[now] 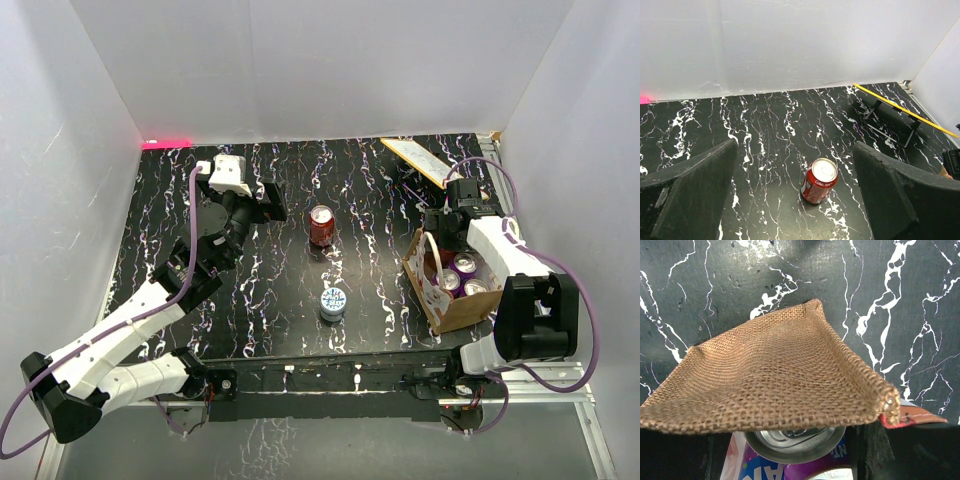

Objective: Take the beverage out of the canvas bag

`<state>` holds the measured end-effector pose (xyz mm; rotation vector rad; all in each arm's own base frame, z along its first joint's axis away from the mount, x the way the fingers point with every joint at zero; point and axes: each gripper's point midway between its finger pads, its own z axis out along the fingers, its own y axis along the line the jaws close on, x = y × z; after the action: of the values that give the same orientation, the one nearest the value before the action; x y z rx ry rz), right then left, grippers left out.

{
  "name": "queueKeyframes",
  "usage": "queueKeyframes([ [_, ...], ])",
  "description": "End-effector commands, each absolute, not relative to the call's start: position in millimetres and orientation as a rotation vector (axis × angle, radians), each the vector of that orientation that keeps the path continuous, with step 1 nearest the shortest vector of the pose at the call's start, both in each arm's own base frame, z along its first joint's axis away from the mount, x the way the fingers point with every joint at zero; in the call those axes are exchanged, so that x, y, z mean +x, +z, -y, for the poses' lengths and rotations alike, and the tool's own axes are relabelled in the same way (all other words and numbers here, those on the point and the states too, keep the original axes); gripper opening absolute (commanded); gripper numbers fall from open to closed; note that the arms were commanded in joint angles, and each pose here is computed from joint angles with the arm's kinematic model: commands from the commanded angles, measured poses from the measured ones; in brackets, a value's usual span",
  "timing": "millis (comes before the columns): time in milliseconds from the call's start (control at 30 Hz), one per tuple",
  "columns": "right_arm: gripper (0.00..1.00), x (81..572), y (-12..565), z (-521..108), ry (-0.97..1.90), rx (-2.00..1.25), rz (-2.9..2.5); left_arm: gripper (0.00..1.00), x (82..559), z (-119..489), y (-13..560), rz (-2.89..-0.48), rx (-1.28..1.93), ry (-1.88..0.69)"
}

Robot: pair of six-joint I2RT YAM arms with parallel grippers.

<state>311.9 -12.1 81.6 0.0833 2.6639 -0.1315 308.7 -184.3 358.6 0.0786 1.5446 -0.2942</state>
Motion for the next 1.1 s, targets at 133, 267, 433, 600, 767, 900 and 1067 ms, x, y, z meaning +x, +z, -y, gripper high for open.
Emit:
queueKeyframes([
  [133, 0.78, 326, 78, 9, -0.102, 0.087, -2.635, 0.97, 304, 177, 371, -1.505, 0.044, -0.301],
  [267, 0.71, 326, 88, 10, -0.104, 0.093, -2.605, 0.97, 305, 175, 371, -1.509, 0.039, -0.293],
  [433, 0.51, 325, 103, 8, -0.085, 0.094, -2.548, 0.97, 306, 177, 369, -1.517, 0.039, -0.291],
  [600, 0.40, 328, 117, 6, -0.069, 0.085, -2.494, 0.97, 307, 177, 368, -1.523, 0.040, -0.289],
  [767, 0.33, 328, 125, 5, -0.059, 0.084, -2.476, 0.97, 307, 178, 367, -1.526, 0.039, -0.286],
  [900, 0.28, 327, 133, 4, -0.053, 0.089, -2.464, 0.97, 308, 179, 365, -1.531, 0.039, -0.287],
  [1067, 0.24, 328, 150, 5, -0.049, 0.108, -2.413, 0.97, 311, 184, 358, -1.548, 0.056, -0.285],
])
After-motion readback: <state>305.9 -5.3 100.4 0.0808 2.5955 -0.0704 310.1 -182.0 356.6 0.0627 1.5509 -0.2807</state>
